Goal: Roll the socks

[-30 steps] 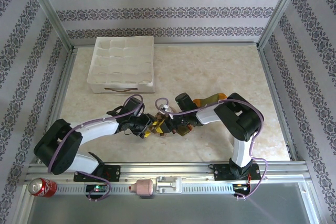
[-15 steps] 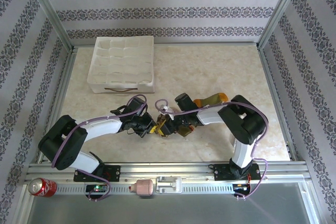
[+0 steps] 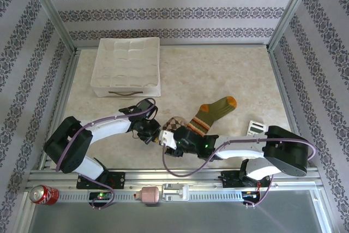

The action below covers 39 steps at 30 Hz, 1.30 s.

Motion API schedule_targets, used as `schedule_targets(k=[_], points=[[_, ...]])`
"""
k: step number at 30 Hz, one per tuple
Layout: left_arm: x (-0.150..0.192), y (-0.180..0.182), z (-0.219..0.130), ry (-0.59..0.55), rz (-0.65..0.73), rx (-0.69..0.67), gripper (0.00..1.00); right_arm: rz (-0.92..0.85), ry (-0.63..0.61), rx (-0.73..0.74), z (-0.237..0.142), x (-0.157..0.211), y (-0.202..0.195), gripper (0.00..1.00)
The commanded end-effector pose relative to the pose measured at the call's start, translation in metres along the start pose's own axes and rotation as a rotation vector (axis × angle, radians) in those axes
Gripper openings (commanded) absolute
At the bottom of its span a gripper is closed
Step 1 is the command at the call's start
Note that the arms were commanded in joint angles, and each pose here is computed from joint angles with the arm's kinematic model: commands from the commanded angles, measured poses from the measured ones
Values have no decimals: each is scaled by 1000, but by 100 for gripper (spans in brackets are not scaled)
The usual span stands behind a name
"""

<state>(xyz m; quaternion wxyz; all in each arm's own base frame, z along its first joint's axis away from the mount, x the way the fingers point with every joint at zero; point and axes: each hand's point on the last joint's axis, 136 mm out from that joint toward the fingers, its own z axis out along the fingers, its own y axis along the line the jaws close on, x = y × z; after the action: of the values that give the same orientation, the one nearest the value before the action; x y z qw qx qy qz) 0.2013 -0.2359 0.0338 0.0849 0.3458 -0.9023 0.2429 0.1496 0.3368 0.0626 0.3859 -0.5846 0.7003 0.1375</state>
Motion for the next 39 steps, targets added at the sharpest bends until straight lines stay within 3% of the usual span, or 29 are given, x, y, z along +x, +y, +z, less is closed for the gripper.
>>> schedule_targets(k=[1,6,8,13,15,20,24,29,34,39], points=[[3,47,7,5,-41,-195,0,-130,76,216,7,-1,-23,58],[3,47,8,11,-42,-195,0,-179,107,211,27,-4,-15,54],[3,46,8,11,-41,-190,0,-194,153,232,36,4,-15,45],[4,42,-1,-5,-53,-160,0,-193,256,254,45,34,-18,12],[3,38,-8,-19,-59,-128,13,-154,281,218,44,46,-15,2],[-8,24,-32,-74,-84,-27,57,65,237,4,35,65,6,0],[-17,24,-42,-110,-88,-12,75,239,194,-182,30,73,21,0],[-20,7,-38,-109,-27,82,72,391,186,-333,26,81,26,0],[-19,-21,-36,-90,56,209,65,546,159,-383,24,87,17,0],[-13,-28,-27,-71,101,221,58,672,170,-444,29,89,12,0]])
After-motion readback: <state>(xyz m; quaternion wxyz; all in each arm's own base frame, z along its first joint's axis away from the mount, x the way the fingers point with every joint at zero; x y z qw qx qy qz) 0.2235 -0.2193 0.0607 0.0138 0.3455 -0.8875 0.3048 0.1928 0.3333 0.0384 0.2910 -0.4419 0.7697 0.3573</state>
